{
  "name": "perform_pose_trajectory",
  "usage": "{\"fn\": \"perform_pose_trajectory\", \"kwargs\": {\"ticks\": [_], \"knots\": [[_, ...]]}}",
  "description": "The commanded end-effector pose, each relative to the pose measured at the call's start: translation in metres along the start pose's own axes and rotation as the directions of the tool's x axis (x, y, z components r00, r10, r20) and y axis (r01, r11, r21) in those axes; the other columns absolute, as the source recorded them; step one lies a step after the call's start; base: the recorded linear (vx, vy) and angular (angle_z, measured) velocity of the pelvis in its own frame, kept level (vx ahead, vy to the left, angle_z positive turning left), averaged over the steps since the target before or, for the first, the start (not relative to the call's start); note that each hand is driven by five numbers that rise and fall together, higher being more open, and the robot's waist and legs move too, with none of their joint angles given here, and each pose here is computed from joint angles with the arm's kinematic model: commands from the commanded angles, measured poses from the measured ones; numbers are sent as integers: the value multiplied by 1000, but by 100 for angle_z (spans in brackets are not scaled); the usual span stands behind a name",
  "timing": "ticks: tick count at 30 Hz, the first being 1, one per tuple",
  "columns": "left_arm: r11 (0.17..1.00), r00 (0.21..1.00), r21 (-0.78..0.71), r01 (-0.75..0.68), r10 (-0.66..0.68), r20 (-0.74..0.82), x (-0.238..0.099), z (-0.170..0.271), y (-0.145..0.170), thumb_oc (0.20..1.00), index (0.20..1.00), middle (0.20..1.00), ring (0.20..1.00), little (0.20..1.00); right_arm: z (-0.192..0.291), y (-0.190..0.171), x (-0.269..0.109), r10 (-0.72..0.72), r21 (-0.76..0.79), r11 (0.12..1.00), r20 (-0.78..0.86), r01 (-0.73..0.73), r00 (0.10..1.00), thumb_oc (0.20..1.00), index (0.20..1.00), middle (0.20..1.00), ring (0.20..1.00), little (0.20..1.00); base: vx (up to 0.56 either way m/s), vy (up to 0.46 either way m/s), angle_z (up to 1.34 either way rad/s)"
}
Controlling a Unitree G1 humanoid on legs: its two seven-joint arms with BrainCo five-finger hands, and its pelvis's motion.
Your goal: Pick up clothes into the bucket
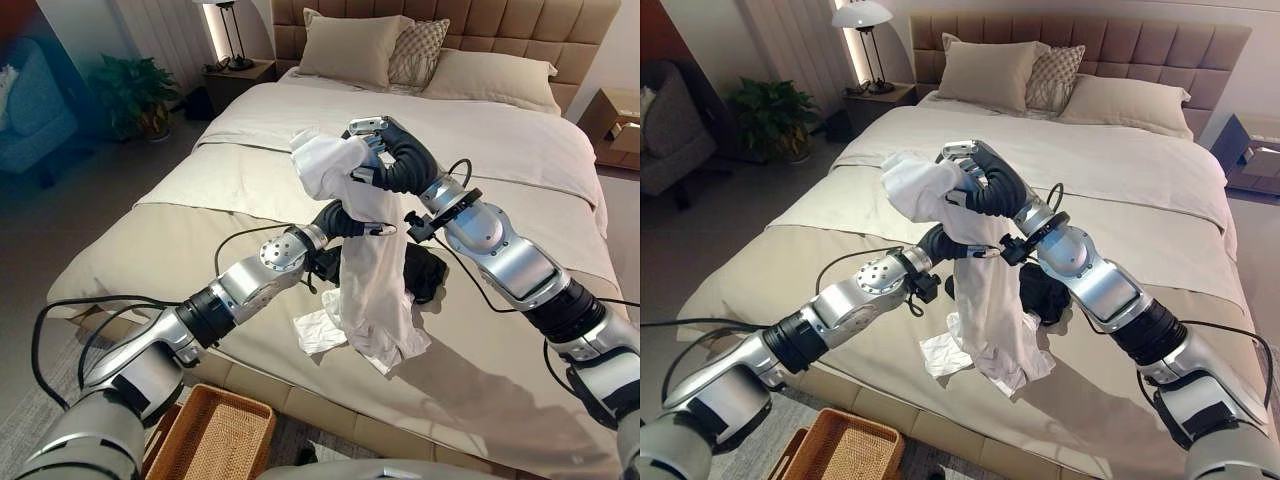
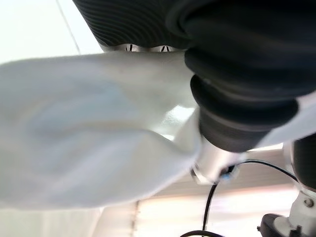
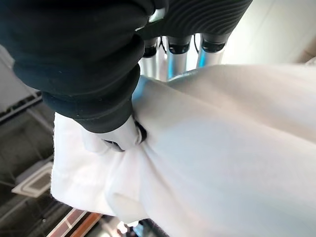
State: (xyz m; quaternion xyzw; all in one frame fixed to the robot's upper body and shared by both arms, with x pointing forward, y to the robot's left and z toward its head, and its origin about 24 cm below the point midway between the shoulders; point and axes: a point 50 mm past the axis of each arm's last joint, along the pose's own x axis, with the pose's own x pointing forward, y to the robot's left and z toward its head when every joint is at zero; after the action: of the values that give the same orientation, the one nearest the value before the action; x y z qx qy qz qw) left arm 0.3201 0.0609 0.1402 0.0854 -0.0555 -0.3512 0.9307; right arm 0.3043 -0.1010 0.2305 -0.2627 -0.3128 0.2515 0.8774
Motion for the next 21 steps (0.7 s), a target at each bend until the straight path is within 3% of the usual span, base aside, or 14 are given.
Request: {"fn": "perform_pose_trajectory", "kwargs": {"ticks": [1, 2, 7, 9, 11, 12, 13, 15, 16, 21], "knots": [[990, 994, 116, -82, 72, 87, -5, 15, 22, 200, 200, 200, 200, 200, 45, -26, 11, -89, -22, 995, 217, 96, 972, 645, 645, 645, 645, 645, 19, 0, -5], [981, 991, 170, -93, 75, 111, -9, 22, 28, 200, 200, 200, 200, 200, 43, -32, 8, -109, -39, 992, 210, 120, 972, 1000, 1000, 1000, 1000, 1000, 31, 2, -4], [935, 972, 288, -205, 159, 175, -36, 36, 55, 200, 200, 200, 200, 200, 33, -57, -15, -232, -69, 967, 169, 246, 958, 1000, 1000, 1000, 1000, 1000, 0, 0, 0], [853, 947, 420, -309, 233, 223, -62, 51, 79, 200, 200, 200, 200, 200, 24, -74, -35, -329, -95, 935, 129, 342, 935, 1000, 1000, 1000, 1000, 1000, 0, 0, 0], [820, 936, 457, -345, 264, 233, -72, 54, 86, 200, 200, 200, 200, 200, 20, -77, -45, -358, -83, 926, 111, 368, 927, 1000, 1000, 1000, 1000, 1000, 0, 0, 0], [748, 907, 513, -421, 331, 260, -97, 62, 102, 200, 200, 200, 200, 200, 8, -85, -67, -422, -74, 903, 46, 424, 906, 1000, 1000, 1000, 1000, 1000, 32, -2, 1], [749, 907, 513, -420, 332, 257, -97, 61, 102, 200, 200, 200, 200, 200, 8, -84, -68, -421, -73, 903, 43, 423, 906, 1000, 1000, 1000, 1000, 1000, 41, 1, 4], [667, 849, 527, -527, 444, 286, -134, 64, 121, 200, 200, 200, 200, 200, -20, -88, -106, -504, -46, 864, -112, 502, 857, 1000, 1000, 1000, 1000, 1000, 35, 0, 7], [667, 849, 527, -526, 446, 283, -135, 64, 120, 200, 200, 200, 200, 200, -21, -88, -106, -502, -45, 865, -114, 500, 858, 1000, 1000, 1000, 1000, 1000, 31, 1, 8], [536, 718, 493, -685, 613, 330, -198, 66, 136, 200, 200, 200, 200, 200, -79, -63, -187, -539, -28, 799, -478, 601, 694, 1000, 1000, 1000, 1000, 1000, 22, 8, 10]]}}
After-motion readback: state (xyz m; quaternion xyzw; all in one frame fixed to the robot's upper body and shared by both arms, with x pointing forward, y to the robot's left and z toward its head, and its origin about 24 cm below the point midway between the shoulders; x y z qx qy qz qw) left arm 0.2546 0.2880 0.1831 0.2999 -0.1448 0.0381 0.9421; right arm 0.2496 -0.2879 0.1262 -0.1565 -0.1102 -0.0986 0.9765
